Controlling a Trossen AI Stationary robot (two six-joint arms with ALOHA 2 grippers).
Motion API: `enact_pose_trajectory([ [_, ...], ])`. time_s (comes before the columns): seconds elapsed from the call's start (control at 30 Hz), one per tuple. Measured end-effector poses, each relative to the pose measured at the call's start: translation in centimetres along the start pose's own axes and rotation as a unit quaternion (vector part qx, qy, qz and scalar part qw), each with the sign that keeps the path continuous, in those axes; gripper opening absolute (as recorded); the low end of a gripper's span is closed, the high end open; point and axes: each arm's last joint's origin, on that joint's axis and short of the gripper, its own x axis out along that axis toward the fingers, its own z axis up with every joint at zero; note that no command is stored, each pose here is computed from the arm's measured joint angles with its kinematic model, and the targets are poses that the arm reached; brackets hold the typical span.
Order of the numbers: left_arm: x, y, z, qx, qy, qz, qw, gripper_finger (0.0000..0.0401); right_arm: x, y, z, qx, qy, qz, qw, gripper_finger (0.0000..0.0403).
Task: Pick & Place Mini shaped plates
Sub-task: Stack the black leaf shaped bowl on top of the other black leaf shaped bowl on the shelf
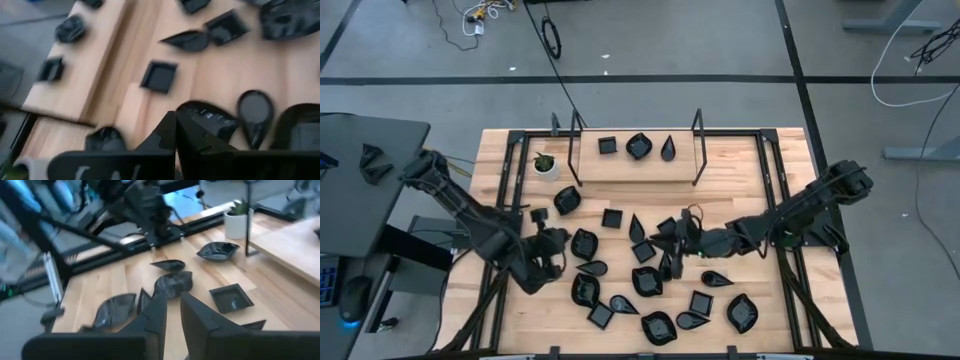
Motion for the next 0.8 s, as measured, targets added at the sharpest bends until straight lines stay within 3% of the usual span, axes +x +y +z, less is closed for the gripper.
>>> enact_pose_trajectory([
  [0.27,-1.5,0.8,-1.8,-0.029,-0.042,0.074,0.996,0.0021,1.0,-2.0,0.3,0.069,0.032,-0.022,0.997,0.0080],
  [0.57,-1.7,0.8,-1.8,-0.039,-0.073,0.083,0.993,0.0008,4.9,-0.1,0.5,0.004,0.092,-0.037,0.995,0.0138],
  [0.8,-1.7,0.8,-1.7,-0.057,-0.074,0.080,0.992,0.0013,8.8,-0.9,0.3,0.011,0.194,-0.051,0.980,0.0164],
])
